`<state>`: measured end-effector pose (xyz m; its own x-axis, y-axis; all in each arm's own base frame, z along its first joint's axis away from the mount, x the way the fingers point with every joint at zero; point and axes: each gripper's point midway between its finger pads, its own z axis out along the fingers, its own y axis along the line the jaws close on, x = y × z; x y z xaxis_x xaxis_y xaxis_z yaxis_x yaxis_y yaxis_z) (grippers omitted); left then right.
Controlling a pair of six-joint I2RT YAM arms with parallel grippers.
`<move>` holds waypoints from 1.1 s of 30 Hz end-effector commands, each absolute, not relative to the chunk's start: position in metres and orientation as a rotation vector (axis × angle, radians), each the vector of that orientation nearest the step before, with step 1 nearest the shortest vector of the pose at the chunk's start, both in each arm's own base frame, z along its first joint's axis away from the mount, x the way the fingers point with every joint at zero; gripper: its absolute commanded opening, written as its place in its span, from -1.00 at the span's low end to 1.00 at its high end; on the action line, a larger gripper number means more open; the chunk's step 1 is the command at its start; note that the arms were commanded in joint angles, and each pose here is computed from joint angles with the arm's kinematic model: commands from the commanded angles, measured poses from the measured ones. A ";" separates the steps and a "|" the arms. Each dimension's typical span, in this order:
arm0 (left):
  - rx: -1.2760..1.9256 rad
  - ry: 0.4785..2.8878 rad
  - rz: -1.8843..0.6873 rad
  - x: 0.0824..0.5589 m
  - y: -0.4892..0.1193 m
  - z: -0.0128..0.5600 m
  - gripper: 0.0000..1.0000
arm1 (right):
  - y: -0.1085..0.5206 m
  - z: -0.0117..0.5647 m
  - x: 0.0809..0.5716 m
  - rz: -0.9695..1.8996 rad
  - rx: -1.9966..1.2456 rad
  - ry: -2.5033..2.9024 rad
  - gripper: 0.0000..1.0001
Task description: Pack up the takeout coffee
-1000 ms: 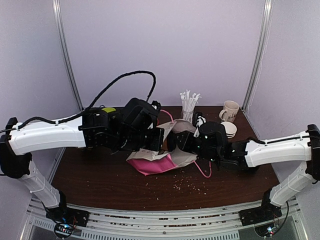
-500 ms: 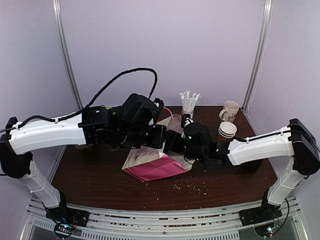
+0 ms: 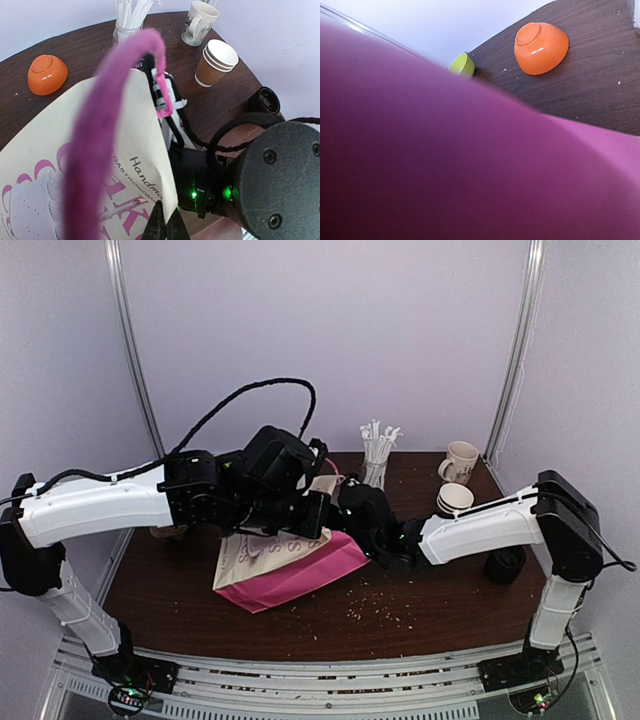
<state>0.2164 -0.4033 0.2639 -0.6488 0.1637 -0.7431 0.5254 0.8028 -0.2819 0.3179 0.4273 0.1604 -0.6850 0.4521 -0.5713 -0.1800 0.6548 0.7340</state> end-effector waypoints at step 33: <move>0.393 2.135 -0.602 0.217 -0.369 0.281 -1.00 | 0.347 0.223 0.276 1.003 0.130 2.013 -1.00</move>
<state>0.2152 -0.3731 0.2663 -0.6097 0.1058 -0.7855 0.4808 0.8373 -0.2604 0.2785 0.3627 0.2215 -0.6549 0.4359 -0.6173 -0.2622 0.6351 0.7266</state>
